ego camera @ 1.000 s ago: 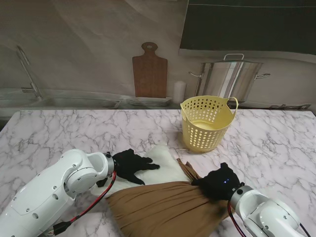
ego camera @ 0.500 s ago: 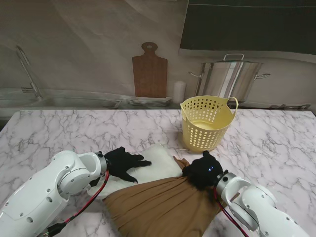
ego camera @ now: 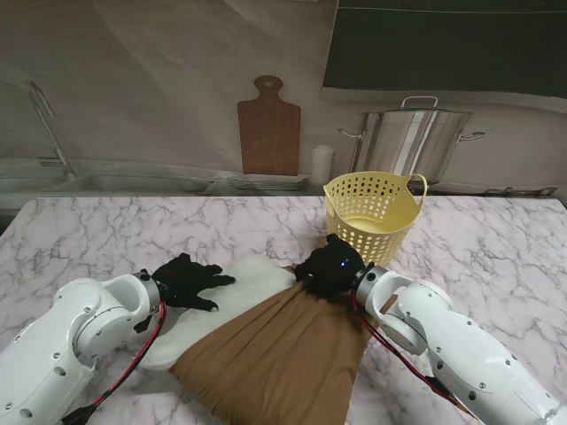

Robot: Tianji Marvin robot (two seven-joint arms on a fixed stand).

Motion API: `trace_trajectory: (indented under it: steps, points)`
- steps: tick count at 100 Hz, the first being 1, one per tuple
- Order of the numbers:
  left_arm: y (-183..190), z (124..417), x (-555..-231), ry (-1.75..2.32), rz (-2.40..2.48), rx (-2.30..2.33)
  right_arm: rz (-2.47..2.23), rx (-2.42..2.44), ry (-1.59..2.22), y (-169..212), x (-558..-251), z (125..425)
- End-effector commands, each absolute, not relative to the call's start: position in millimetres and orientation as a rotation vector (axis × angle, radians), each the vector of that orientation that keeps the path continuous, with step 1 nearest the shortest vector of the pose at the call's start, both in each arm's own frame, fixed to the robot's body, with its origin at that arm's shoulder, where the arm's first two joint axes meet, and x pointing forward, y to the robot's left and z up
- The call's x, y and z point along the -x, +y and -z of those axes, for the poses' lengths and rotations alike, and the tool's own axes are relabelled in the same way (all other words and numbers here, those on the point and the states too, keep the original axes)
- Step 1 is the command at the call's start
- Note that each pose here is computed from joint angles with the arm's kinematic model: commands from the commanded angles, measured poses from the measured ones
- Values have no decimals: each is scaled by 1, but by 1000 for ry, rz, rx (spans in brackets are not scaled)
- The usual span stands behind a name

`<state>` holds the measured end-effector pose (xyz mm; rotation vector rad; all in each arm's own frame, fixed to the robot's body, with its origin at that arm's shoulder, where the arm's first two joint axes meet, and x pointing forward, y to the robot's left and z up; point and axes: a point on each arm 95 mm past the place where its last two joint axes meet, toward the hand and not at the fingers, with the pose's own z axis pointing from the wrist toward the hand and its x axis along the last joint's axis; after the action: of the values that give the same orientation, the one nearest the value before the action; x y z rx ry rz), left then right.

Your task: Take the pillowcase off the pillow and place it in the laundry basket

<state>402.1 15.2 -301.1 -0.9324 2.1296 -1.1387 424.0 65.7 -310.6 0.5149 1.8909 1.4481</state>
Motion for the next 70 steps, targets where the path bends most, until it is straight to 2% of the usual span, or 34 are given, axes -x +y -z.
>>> trace_trajectory:
  steps: [1,20,45,70]
  points:
    - [16,299,-399,2105,1135,938,-1446,-505,1897,65,-424,311]
    - [-8,288,-405,1934,1387,960,-1461,-516,1888,61,-417,315]
    - [-40,327,-404,2051,1555,969,-1440,-544,1888,49,-407,321]
    - [-29,346,-394,2337,1312,857,-1420,-524,1911,32,-380,326]
